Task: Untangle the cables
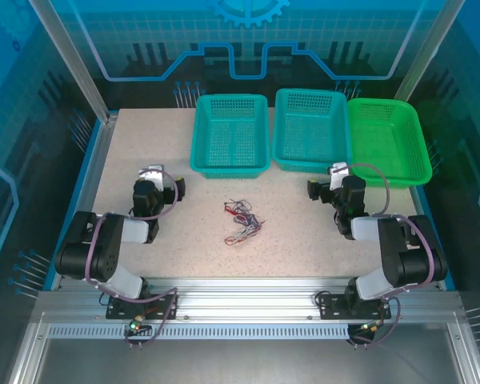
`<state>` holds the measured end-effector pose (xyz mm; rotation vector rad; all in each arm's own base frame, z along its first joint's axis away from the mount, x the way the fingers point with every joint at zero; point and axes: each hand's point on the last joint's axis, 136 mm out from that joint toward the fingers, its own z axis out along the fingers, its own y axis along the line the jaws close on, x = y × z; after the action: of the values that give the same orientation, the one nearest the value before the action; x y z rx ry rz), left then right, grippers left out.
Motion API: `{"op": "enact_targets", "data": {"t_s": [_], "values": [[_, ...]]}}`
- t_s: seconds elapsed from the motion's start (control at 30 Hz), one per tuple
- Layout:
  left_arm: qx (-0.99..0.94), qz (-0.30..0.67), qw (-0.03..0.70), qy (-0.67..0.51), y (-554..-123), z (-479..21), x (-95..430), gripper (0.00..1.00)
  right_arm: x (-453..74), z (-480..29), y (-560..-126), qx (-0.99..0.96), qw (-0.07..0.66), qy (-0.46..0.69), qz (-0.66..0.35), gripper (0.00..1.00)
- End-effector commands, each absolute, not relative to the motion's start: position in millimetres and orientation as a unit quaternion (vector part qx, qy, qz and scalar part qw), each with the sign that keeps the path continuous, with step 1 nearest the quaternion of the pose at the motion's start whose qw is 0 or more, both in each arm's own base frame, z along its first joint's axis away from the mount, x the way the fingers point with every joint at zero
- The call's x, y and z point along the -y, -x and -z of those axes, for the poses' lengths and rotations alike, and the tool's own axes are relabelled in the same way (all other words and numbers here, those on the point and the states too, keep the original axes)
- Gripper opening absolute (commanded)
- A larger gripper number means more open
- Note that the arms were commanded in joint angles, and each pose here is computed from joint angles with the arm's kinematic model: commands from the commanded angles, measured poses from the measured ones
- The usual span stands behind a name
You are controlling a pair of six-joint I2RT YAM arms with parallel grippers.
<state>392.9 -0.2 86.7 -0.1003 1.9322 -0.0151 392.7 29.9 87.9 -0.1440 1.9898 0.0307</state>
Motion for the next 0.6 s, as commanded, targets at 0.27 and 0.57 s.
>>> {"op": "enact_targets", "data": {"t_s": [0.27,0.57], "values": [[-0.816,0.029,0.577,0.035,-398.6,-94.6,2.4,0.99,-30.2,-93.7,-397.7,-0.834,0.548,0.065,-0.013,1.0],[-0.814,0.029,0.578,0.035,-398.7,-95.6,2.4,0.99,-34.6,-95.1,-397.4,-0.832,0.549,0.078,-0.024,1.0]]}}
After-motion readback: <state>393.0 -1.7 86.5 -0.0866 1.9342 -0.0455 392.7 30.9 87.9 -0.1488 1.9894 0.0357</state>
